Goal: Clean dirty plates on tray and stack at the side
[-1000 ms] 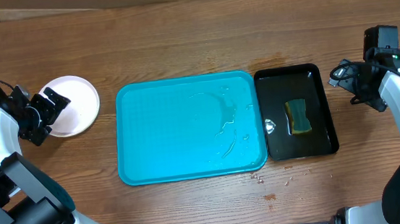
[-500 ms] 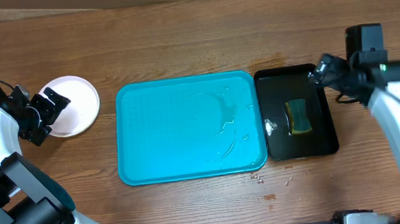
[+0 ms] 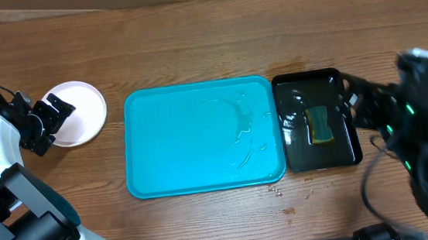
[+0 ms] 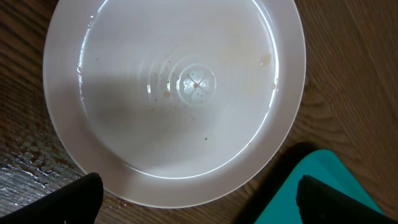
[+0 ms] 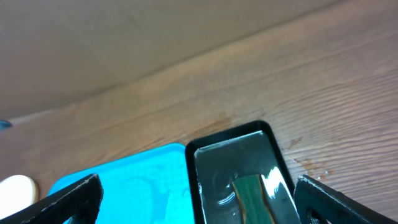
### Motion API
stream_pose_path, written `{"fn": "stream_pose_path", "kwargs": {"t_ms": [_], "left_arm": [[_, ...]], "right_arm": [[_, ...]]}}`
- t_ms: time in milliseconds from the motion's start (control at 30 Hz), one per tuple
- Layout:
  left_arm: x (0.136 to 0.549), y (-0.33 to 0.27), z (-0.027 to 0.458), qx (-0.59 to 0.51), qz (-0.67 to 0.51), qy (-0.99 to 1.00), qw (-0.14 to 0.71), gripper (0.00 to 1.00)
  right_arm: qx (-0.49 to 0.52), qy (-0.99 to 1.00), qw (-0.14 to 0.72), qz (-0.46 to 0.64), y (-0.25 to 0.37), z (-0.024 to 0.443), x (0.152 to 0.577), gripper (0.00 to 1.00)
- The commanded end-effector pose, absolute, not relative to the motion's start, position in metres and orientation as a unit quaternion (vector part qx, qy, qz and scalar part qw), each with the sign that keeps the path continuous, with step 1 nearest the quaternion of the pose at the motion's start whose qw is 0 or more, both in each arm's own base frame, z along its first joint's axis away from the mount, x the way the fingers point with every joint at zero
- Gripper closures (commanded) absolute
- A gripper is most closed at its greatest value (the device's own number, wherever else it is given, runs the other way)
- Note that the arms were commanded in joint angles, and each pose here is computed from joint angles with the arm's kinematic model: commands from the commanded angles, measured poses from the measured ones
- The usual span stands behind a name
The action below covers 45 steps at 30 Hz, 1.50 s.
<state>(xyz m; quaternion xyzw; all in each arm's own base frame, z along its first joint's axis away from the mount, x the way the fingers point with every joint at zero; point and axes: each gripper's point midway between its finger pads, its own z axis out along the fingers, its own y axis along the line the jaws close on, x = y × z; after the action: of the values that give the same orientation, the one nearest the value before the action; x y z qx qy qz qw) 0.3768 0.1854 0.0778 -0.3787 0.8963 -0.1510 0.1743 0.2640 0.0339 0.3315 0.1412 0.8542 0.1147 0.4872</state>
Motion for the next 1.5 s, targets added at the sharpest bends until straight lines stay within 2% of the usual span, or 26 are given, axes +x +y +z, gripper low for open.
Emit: {"fn": "stream_pose_path", "kwargs": {"t_ms": [0, 267, 400, 767, 967, 1300, 1467], "left_arm": [[0.381, 0.185, 0.097, -0.359, -0.15, 0.899, 0.2, 0.0], [0.381, 0.185, 0.097, -0.359, -0.15, 0.899, 0.2, 0.0], [0.381, 0.185, 0.097, -0.359, -0.15, 0.899, 0.2, 0.0], [0.381, 0.185, 0.097, -0.359, -0.15, 0.899, 0.2, 0.0], [0.381, 0.185, 0.097, -0.359, -0.15, 0.899, 0.2, 0.0], [0.381, 0.185, 0.097, -0.359, -0.15, 0.899, 0.2, 0.0], [0.381, 0.185, 0.097, -0.359, -0.15, 0.899, 0.2, 0.0]], "right_arm": [[0.151, 0.816, 0.547, 0.114, 0.02, 0.365, 0.237, 0.0], [0.188, 0.715, 0.663, 0.117, -0.014, 0.392, 0.172, 0.0], [0.202, 0.652, 0.72, 0.13, -0.023, 0.387, 0.157, 0.0], [0.169, 0.517, 0.817, 0.189, -0.01, 0.349, 0.194, 0.0], [0.161, 0.53, 0.812, 0.186, -0.007, 0.314, 0.212, 0.0], [0.178, 0.623, 0.747, 0.147, -0.011, 0.226, 0.24, 0.0], [0.109, 0.684, 0.713, 0.105, 0.002, 0.196, 0.243, 0.0]]}}
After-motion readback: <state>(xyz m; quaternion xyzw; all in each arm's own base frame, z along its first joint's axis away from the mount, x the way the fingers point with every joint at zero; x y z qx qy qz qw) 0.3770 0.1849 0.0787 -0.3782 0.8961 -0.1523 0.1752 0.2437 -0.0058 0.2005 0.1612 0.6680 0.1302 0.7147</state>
